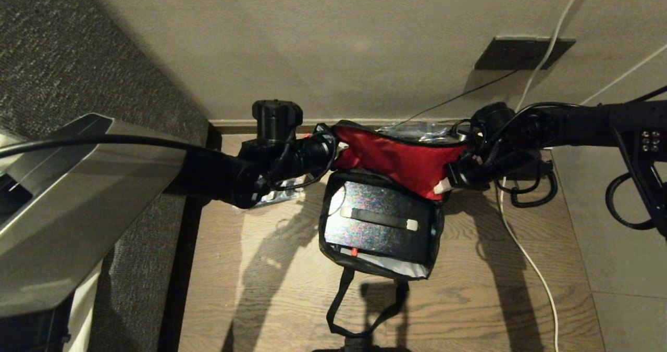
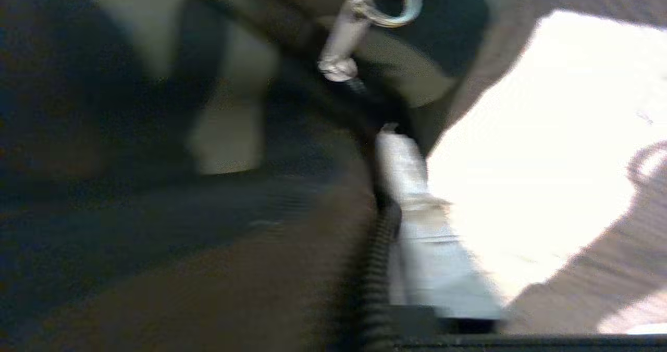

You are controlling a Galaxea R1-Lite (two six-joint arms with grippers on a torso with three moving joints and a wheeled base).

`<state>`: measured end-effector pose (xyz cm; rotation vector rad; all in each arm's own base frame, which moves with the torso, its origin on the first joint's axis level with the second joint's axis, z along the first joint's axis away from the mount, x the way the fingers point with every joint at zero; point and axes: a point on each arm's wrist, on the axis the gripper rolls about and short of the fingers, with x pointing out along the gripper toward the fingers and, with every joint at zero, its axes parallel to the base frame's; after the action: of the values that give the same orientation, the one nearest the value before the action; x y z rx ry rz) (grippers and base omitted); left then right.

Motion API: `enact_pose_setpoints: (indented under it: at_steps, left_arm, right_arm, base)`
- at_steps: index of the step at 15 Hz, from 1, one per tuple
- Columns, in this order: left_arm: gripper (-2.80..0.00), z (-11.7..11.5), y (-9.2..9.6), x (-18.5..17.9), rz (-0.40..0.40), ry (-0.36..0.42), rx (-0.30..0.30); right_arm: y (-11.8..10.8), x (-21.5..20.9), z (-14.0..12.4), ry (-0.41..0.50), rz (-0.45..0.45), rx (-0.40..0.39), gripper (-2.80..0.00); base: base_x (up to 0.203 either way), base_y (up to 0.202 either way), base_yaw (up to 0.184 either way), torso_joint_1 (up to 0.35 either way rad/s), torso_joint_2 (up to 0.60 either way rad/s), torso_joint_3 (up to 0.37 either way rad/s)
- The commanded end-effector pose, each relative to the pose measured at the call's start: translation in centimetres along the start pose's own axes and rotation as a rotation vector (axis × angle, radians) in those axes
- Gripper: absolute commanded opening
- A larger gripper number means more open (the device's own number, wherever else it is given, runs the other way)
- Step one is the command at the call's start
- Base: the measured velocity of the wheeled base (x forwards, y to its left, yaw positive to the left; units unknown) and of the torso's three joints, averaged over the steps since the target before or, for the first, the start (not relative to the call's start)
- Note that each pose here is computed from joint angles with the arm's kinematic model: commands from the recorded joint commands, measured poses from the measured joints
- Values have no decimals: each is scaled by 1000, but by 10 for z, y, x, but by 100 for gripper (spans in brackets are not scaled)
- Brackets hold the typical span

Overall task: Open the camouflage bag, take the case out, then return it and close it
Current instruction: Close the top of the storage box

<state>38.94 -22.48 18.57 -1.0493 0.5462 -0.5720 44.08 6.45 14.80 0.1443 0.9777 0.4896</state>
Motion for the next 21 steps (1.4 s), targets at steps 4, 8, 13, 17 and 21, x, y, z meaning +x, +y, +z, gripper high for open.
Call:
enact_pose_setpoints:
  at_steps: [4,8,13,17,21]
  left_arm:
    - [-280,-1,2,-1,6,5,-9]
    - [-280,-1,3,0,8,5,-9]
    - [-280,-2,4,0,11,7,-3]
    - [-280,-3,5,3,10,8,26]
    - [-280,-8,0,0,5,21,25]
  right_arm:
    - [-8,-7,0,-7,-10,18,0]
    - [-35,-29,3,-49,-55,68,0]
    - [-62,-46,0,-62,-179,130,0]
    - [-77,-53,-2,-83,-206,171,0]
    - [-80,-57,7,-173,-205,237,-280]
  base:
    - [0,0,0,0,0,0]
    - [0,0,0,0,0,0]
    - [0,0,0,0,0,0]
    - [0,0,0,0,0,0]
    - [0,0,0,0,0,0]
